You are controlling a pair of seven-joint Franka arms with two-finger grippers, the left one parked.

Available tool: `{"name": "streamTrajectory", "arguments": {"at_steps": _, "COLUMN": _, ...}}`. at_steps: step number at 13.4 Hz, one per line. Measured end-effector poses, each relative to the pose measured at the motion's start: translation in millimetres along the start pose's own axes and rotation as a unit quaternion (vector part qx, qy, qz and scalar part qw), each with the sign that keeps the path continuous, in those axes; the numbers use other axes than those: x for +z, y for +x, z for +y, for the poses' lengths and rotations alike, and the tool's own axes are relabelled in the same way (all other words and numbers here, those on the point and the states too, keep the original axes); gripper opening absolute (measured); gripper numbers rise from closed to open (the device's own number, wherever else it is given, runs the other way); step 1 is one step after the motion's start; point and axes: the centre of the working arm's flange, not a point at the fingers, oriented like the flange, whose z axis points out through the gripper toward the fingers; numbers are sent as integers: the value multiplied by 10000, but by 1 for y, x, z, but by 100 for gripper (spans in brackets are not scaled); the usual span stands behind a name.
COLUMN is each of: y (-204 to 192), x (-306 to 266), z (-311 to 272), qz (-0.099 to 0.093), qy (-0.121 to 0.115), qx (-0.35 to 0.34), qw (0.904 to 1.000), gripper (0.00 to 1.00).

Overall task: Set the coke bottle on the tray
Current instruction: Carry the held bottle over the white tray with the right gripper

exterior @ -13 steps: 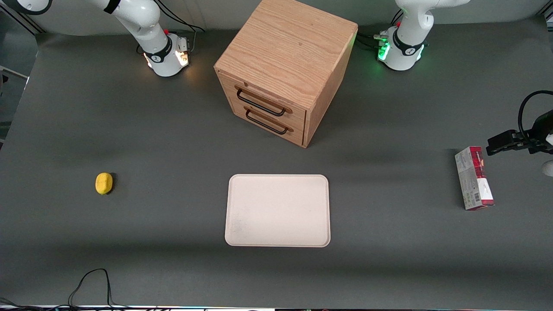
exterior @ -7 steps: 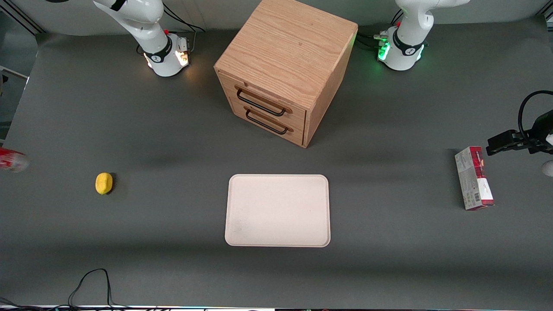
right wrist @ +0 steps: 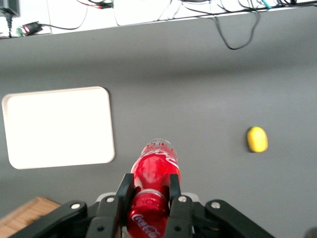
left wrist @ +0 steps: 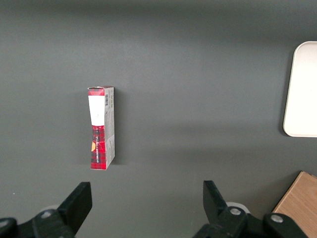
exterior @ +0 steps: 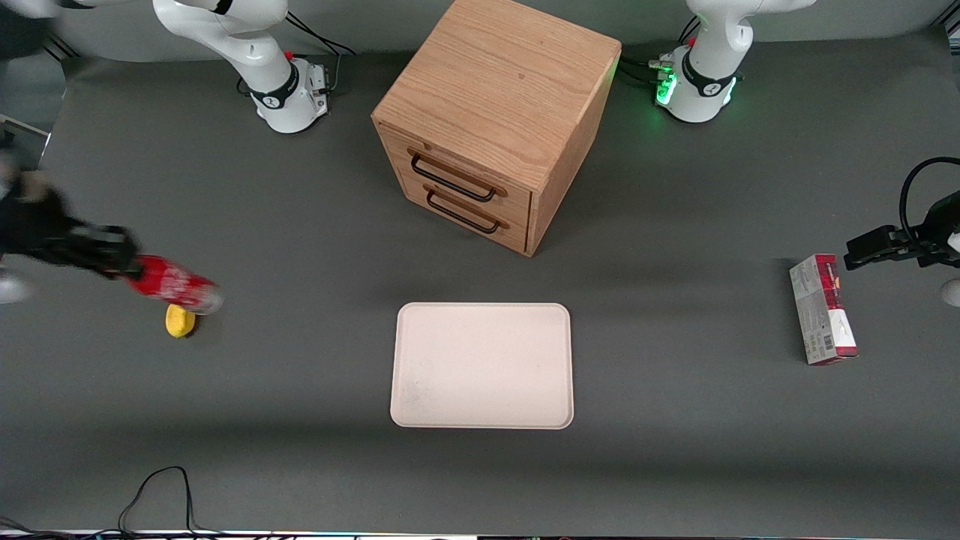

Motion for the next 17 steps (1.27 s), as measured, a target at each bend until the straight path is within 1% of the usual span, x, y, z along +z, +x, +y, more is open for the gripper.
{"name": "streamTrajectory", "arguments": {"at_steps": 1, "y": -12, "x": 7, "z": -41, "qz": 38, "qy": -28, "qx": 104, "qw": 9999, "gripper": 33}}
{"name": "streamTrajectory", "arguments": {"at_steps": 3, "y": -35, "x": 25, "z": -105, "qz": 45, "qy": -56, "qx": 238, "qw": 9997, "gripper": 33}}
{"name": "streamTrajectory", "arguments": {"at_steps": 5, "y": -49, "x": 37, "z": -142, "qz": 104, "qy": -117, "qx": 179, "qw": 9997, "gripper": 33}}
{"name": "streamTrajectory", "arguments": {"at_steps": 8, "y": -52, "x": 52, "z": -164, "qz": 139, "qy": -89, "qx": 62, "qw": 9998, "gripper": 33}}
{"name": "streamTrajectory", "arguments": {"at_steps": 10, "y": -46, "x": 75, "z": -172, "qz": 87, "qy": -121, "qx": 43, "qw": 9999, "gripper": 33}}
{"name": "streamTrajectory", "arguments": {"at_steps": 17, "y": -14, "x": 197, "z": -209, "qz": 74, "qy": -71, "qx": -55, "qw": 9999, "gripper": 33}}
